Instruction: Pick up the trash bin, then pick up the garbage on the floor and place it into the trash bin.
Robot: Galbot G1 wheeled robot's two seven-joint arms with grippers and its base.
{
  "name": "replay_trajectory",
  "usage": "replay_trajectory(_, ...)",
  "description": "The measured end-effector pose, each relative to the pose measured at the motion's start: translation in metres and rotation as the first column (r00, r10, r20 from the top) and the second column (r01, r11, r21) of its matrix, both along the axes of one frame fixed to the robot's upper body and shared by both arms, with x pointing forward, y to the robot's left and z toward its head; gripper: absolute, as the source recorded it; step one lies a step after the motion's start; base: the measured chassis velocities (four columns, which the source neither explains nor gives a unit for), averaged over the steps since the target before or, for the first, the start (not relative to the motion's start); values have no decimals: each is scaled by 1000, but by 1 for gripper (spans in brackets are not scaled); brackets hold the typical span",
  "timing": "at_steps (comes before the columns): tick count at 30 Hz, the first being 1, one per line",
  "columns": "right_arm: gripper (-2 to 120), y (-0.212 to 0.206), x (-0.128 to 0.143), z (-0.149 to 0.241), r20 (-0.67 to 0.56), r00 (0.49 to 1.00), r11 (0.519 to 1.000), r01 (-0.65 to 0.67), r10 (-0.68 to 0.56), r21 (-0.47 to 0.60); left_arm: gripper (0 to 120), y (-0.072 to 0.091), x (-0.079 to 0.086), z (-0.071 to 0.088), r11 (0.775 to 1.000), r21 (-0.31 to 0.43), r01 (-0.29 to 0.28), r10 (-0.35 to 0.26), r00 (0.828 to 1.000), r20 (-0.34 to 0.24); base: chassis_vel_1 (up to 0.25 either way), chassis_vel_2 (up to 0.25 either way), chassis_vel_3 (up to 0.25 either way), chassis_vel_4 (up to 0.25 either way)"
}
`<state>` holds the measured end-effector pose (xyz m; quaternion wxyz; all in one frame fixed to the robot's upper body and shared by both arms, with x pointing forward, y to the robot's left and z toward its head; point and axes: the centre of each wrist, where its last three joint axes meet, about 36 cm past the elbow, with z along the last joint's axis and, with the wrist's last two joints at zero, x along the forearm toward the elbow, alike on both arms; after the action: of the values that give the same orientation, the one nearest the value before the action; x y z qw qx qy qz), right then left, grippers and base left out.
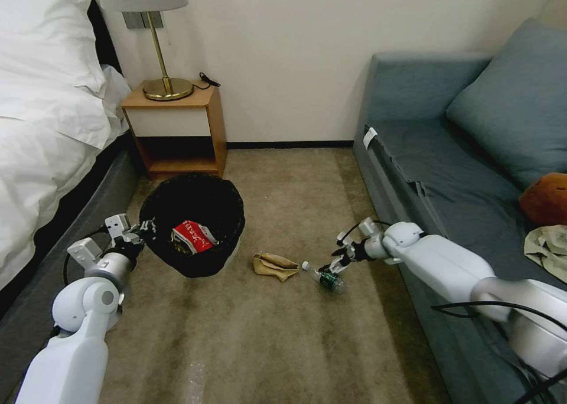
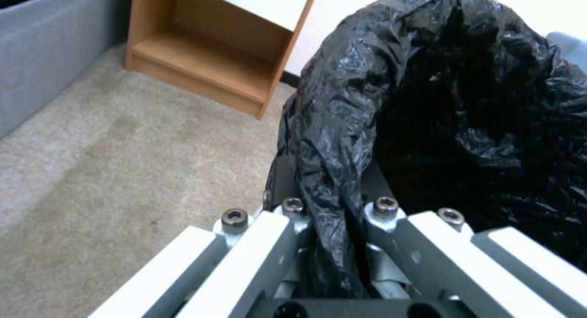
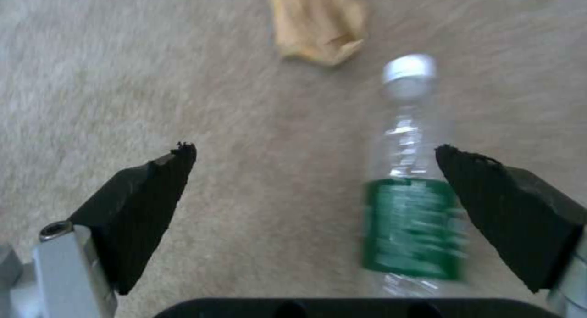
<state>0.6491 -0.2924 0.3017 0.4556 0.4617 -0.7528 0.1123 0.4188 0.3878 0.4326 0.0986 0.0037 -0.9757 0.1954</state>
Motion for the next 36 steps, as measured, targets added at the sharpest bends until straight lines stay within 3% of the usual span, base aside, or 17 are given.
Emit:
replay_trajectory(6, 100, 11, 2, -27, -8, 1000, 1000, -21, 21, -20, 3, 9, -7, -4, 1000, -3, -9, 9, 1000, -3, 0, 0, 0, 0)
replay_trajectory(21, 100, -21, 13, -20, 88, 995, 993, 56, -47, -101, 3, 7, -8, -5, 1000, -11, -4, 4, 1000, 7, 0, 0, 0, 0)
replay_trajectory(26, 100, -27, 3, -36, 133, 987, 975, 116, -91, -192, 3, 7, -10, -4, 1000, -8, -6, 6, 1000, 8, 0, 0, 0, 0)
replay_trajectory(36, 100, -19, -7, -53, 156, 981, 968, 149, -119, -202, 3, 8, -10, -7, 1000, -9, -8, 8, 1000, 9, 0, 0, 0, 0)
